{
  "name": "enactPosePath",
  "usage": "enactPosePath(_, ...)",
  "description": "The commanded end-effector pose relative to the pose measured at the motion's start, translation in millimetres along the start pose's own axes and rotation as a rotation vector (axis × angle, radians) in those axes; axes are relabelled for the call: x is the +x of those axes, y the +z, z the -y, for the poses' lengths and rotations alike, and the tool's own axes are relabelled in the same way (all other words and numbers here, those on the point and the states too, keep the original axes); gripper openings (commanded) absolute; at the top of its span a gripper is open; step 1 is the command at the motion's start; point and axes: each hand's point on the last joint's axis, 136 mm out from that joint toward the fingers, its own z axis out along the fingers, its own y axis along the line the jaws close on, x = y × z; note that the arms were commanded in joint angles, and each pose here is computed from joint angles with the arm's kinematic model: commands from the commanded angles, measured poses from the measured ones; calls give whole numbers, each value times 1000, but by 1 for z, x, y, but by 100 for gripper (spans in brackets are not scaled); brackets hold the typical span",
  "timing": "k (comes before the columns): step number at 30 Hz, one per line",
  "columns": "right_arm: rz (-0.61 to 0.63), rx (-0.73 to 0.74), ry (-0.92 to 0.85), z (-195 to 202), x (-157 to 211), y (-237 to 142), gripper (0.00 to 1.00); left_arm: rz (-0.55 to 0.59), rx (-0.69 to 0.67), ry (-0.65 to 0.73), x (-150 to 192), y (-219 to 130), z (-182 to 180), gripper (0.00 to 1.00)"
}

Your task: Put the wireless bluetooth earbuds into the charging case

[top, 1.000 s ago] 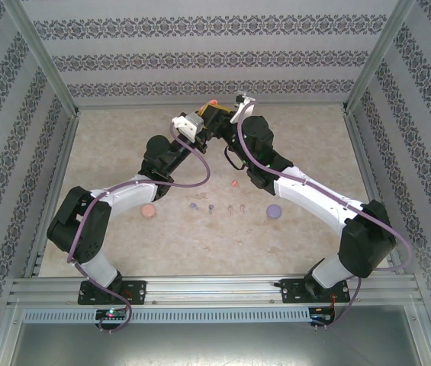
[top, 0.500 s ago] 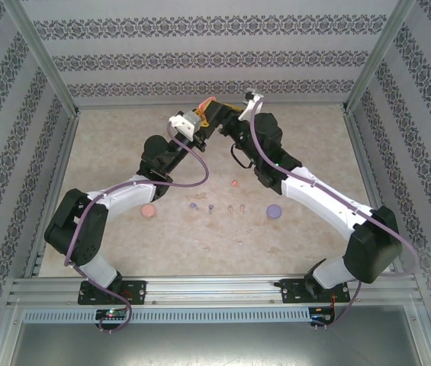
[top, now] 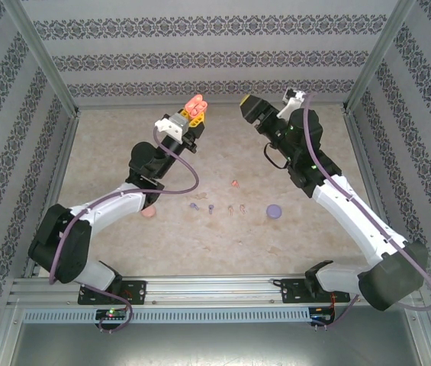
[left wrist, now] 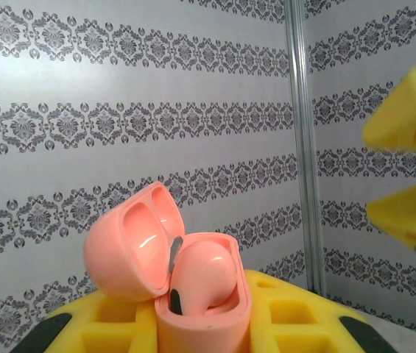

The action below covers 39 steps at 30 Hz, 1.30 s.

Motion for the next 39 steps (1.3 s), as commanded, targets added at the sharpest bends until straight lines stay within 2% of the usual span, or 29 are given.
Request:
enactPosePath(1,-173,94,24,35,44,1,73,9,-14,26,-13,-12,-2,0)
enactPosePath(7,-346,263,0,81,90,3,72,-26,-31,35,-12,-31,-3,0)
enactPosePath(11,-481,398,-119,106,120,5,72,-43,-34,36,-6,-40,-3,0)
enactPosePath(19,-860,359,-499,135,173,18,70,-55,-41,37,-7,-50,-4,0)
enactPosePath(26,-1128,352,-773,177,203,15,67,-53,-45,33,-11,-53,-5,0)
enactPosePath(32,-1246,387,-801,206,225,16,62,-51,-50,35,-11,-53,-6,0)
enactPosePath(39,-1291,411,-790,224,238,21,57,-56,-48,42,-10,-51,-7,0)
